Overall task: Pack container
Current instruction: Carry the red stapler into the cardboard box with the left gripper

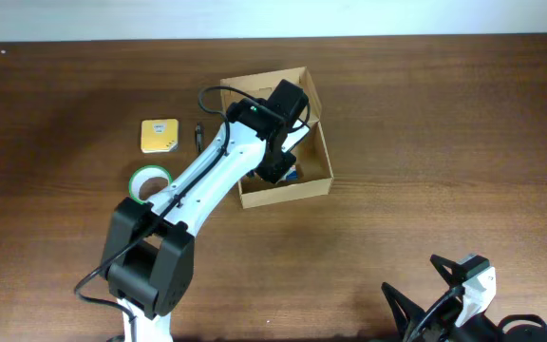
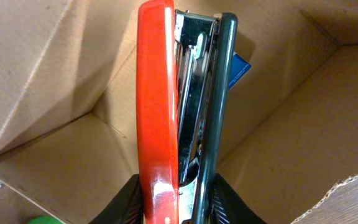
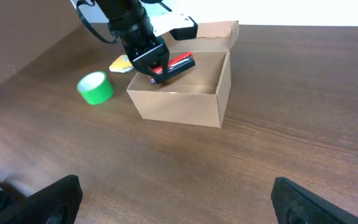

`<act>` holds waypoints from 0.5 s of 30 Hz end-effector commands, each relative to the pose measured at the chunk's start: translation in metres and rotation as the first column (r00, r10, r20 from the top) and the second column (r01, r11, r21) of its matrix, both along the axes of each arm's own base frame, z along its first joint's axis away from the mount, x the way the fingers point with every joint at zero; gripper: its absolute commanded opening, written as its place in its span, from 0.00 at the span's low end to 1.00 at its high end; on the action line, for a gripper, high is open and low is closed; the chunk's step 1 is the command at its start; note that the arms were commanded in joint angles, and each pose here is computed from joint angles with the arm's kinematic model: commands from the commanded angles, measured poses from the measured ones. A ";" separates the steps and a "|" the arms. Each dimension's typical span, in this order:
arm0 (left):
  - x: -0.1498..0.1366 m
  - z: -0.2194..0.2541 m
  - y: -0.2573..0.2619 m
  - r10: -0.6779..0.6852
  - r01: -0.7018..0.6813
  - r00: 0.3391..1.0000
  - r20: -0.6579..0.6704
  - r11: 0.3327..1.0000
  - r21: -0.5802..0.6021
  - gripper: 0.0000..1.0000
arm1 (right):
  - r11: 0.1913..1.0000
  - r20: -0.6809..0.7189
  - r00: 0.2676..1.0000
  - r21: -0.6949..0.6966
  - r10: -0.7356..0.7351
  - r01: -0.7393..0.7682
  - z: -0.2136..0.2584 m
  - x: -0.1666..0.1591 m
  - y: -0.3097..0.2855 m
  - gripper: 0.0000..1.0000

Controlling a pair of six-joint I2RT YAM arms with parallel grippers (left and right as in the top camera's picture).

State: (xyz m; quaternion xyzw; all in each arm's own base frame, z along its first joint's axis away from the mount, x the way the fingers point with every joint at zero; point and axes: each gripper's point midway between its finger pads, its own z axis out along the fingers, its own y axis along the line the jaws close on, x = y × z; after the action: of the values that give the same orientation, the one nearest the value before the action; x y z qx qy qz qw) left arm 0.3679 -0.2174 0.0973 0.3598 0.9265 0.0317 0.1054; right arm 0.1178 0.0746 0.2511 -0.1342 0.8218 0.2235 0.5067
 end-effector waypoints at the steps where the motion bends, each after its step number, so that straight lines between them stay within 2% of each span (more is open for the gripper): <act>1: 0.005 0.005 -0.001 -0.018 0.018 1.000 0.022 1.000 0.002 0.36 | 1.000 0.001 1.000 0.010 0.005 -0.005 0.000 -0.001 0.001 0.99; 5: 0.005 0.006 -0.001 -0.017 0.017 1.000 0.022 1.000 0.001 0.50 | 1.000 0.001 1.000 0.010 0.005 -0.005 0.000 -0.001 0.001 0.99; 7: 0.005 0.006 -0.001 -0.017 0.017 1.000 0.022 1.000 0.001 0.62 | 1.000 0.001 1.000 0.010 0.005 -0.005 0.000 -0.001 0.001 0.99; 15: 0.012 0.010 -0.003 -0.012 0.013 0.999 0.051 1.000 -0.009 0.82 | 1.000 0.001 1.000 0.010 0.005 -0.005 0.000 -0.001 0.001 0.99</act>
State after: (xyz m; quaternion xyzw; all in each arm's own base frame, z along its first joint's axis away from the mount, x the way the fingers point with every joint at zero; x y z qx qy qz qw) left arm 0.3720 -0.2196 0.0984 0.3659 0.9230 0.0318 0.1149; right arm 0.1178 0.0746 0.2511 -0.1343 0.8217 0.2234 0.5067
